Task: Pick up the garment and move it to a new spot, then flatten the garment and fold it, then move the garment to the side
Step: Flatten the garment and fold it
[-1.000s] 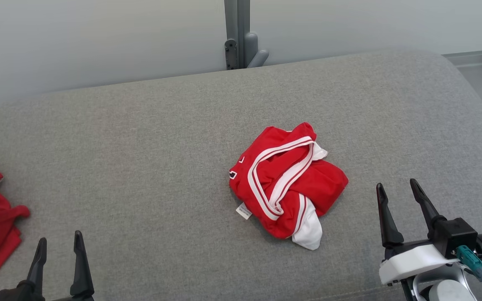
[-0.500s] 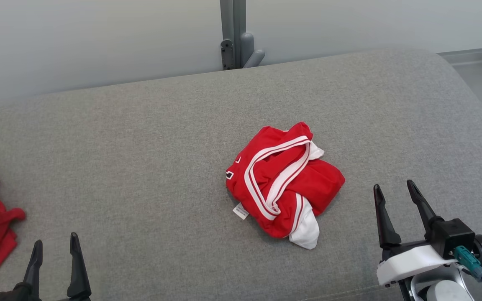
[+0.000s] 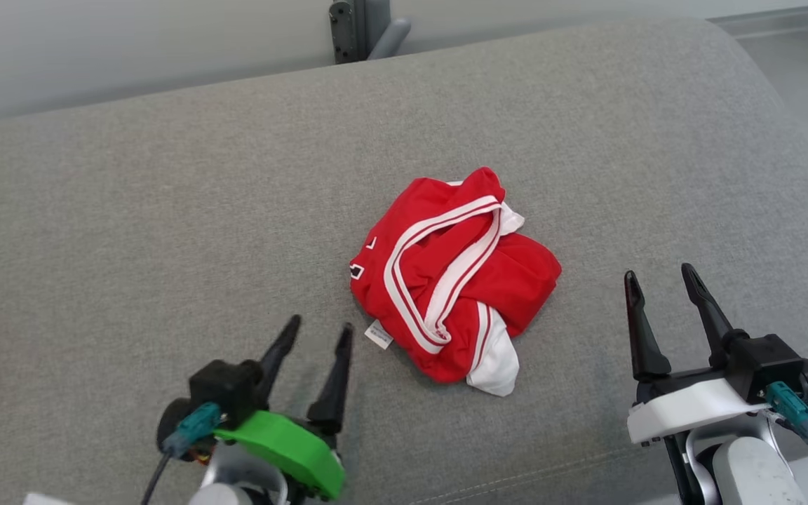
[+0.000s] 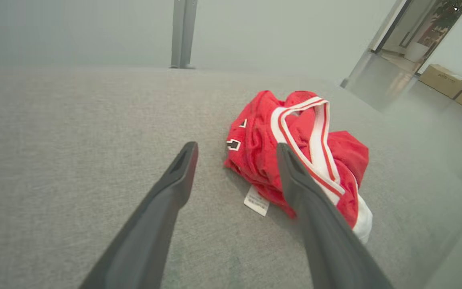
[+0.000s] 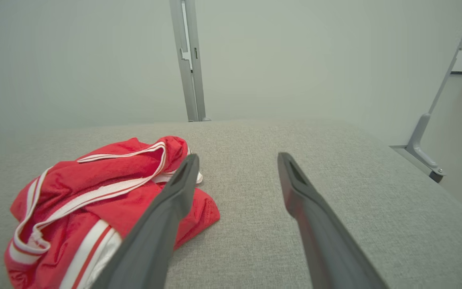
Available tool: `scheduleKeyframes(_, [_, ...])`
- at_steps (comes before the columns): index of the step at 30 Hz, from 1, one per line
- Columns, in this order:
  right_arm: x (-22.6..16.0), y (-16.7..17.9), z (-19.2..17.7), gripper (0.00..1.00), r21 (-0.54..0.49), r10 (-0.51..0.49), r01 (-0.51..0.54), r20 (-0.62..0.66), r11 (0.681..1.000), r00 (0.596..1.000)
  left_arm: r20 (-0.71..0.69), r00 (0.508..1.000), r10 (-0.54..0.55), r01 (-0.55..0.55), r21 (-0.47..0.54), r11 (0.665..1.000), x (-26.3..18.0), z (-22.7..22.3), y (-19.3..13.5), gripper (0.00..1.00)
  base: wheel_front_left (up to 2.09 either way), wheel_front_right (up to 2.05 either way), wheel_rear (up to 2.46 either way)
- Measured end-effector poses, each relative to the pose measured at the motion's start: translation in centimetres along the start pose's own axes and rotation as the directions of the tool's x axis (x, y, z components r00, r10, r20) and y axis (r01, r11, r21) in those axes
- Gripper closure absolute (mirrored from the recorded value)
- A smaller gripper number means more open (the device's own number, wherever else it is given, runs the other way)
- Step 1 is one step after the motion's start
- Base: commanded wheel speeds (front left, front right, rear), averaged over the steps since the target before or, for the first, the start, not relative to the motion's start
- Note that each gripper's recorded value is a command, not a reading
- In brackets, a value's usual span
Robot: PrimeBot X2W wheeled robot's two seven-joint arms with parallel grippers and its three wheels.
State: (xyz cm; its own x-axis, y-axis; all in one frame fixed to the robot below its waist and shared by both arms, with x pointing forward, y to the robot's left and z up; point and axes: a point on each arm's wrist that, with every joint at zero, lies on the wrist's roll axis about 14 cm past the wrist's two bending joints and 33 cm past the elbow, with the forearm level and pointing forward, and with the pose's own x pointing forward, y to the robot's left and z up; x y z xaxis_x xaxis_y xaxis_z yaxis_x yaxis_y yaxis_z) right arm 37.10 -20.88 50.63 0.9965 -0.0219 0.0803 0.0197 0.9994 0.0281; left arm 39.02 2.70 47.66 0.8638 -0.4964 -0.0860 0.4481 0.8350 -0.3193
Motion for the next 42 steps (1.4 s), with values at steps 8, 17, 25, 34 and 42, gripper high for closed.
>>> scheduleKeyframes(8, [-0.5,-2.5,-1.2,0.00,0.011,-0.080,0.080,-0.042,0.997,0.996,-0.229,0.948,-0.221,0.192,-0.143,0.971,2.1,-5.5,-6.3,0.00,0.00,0.00,0.00])
scheduleKeyframes(17, [-0.8,-4.2,-2.1,0.00,0.009,-0.135,0.136,-0.073,0.991,0.988,-0.334,0.904,-0.268,0.211,-0.198,0.957,3.1,-9.6,-6.8,0.00,0.00,0.00,0.00])
scheduleKeyframes(25, [-0.9,-4.4,-2.4,0.00,0.016,-0.143,0.145,-0.082,0.989,0.986,-0.226,0.943,-0.243,0.193,-0.224,0.955,5.0,-7.1,-5.9,1.00,0.00,0.00,0.00])
scheduleKeyframes(34, [-0.9,-3.3,-2.9,0.00,0.041,-0.114,0.118,-0.094,0.992,0.989,0.072,0.997,-0.019,0.029,-0.135,0.990,5.3,6.3,3.9,1.00,0.00,0.00,0.00])
scheduleKeyframes(42, [-0.4,-1.8,-2.1,0.00,0.063,-0.069,0.073,-0.064,0.995,0.996,0.209,0.977,0.029,-0.038,0.039,0.999,4.4,15.9,7.2,1.00,0.00,0.00,0.00])
